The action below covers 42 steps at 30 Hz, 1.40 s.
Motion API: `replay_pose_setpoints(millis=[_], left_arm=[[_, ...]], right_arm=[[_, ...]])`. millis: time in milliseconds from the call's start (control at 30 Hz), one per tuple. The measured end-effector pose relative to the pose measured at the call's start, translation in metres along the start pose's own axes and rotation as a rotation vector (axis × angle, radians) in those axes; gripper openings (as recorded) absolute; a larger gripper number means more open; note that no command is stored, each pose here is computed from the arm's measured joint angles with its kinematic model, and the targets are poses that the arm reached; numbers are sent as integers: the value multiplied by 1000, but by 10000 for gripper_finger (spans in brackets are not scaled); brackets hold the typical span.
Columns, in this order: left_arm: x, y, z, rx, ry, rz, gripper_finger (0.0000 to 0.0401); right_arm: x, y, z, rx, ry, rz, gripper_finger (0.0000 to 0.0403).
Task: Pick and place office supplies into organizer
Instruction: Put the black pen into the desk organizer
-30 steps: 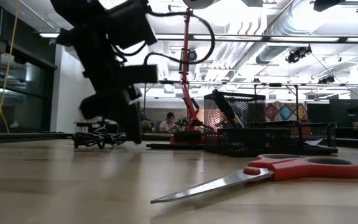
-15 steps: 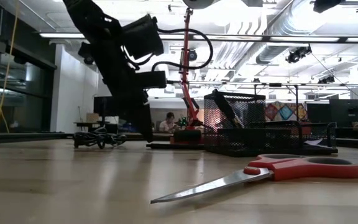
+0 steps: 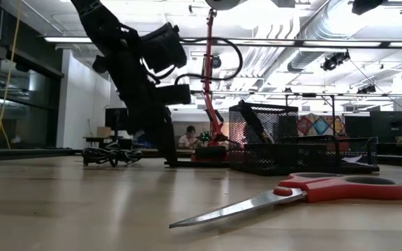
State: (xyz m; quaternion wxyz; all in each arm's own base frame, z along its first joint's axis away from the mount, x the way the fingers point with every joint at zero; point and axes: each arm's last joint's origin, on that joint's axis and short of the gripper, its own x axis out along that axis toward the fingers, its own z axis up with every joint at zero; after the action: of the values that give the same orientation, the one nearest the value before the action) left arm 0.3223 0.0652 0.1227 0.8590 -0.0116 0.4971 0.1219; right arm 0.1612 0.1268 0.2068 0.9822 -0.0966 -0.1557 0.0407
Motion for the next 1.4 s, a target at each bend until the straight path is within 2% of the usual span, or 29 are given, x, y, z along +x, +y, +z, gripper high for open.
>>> replay_pose_setpoints(millis=[267, 533, 633, 733, 1067, 1400], left_arm=[[7, -1, 1, -1, -13, -7, 120], [7, -2, -1, -2, 10, -11, 15], [8, -1, -1, 30, 8, 22, 19], [6, 0, 0, 44, -1, 34, 6], [1, -2, -2, 56, 30, 28, 0], [-12, -7, 3, 40, -31, -37, 14]], right_arm=[[0, 0, 0, -1, 1, 0, 154], [0, 0, 0, -2, 3, 0, 154], [0, 0, 0, -1, 3, 0, 154], [0, 0, 0, -1, 3, 0, 154], [0, 0, -2, -14, 24, -4, 154], [5, -6, -8, 22, 57, -38, 154]])
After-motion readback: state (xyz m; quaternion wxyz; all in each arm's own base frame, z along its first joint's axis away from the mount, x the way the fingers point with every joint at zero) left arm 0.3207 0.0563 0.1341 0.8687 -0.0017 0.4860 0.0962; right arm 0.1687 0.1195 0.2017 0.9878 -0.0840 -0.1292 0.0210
